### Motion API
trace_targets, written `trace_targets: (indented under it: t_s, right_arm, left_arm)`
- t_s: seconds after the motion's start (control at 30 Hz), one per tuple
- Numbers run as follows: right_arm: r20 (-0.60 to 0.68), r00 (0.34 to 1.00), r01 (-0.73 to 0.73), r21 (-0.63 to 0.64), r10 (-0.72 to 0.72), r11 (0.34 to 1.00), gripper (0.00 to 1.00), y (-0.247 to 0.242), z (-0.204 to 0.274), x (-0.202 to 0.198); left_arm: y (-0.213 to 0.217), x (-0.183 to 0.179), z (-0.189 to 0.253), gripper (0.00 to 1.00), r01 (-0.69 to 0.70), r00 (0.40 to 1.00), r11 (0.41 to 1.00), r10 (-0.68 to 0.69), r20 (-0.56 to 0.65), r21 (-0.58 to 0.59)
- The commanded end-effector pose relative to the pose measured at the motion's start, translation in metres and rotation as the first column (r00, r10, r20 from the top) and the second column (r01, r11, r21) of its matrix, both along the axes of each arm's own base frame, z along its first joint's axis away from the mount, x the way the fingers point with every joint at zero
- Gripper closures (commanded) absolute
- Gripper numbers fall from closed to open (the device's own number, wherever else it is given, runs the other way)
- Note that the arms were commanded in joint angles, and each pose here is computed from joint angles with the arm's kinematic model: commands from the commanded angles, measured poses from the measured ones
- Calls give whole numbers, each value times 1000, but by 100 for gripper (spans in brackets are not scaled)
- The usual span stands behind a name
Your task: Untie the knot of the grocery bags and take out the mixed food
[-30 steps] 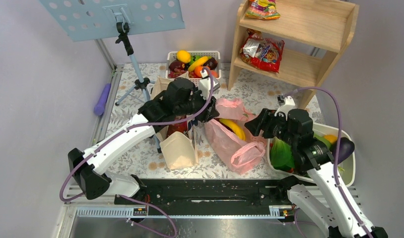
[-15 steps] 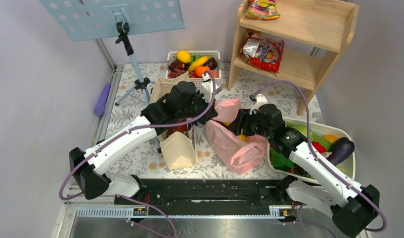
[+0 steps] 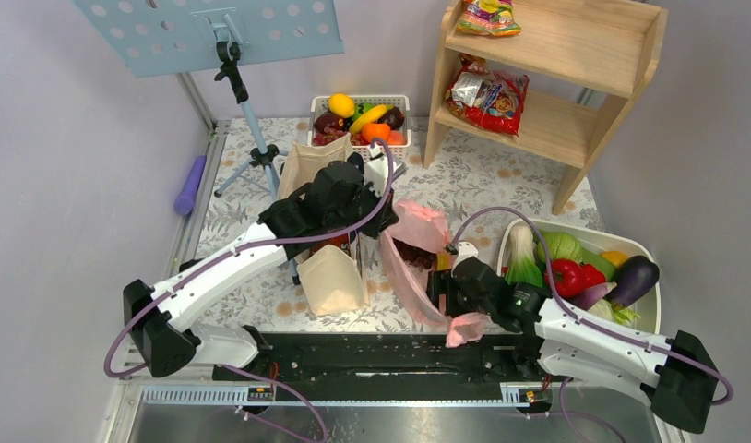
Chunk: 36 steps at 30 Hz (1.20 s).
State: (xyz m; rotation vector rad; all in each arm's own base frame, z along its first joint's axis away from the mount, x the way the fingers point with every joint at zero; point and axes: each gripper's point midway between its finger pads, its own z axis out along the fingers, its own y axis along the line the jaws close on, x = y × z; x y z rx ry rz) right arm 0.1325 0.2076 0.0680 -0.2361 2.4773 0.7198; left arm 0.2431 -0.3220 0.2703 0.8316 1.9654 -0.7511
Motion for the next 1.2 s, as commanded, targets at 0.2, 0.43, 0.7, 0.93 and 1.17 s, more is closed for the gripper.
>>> trace_targets:
  t_s: [0.2,0.43,0.7,0.93,1.17]
  right_arm:
    - [-43,994,91,-234,-104,968,12,-23,-39,-34]
    - [106,985,150,-149,-135,977,6,-4,8,-8]
    - [330,938,127,-48,-104,991,14,17,59,26]
    - [351,930,115,-1,-107,993,36,53,55,39]
    - [468,815,369,39,-343,929,34,48,62,83]
  left_arm:
    - [42,-22,-34,100,-62,998,997,62,-1,51]
    - [45,-51,-49,100,76,997,997,-76,0,30]
    - [43,-54,-52,100,99,995,995,-99,-12,34]
    - [43,-51,-51,100,62,998,998,-62,-31,19]
    - [41,-54,-50,100,76,997,997,-76,-34,6]
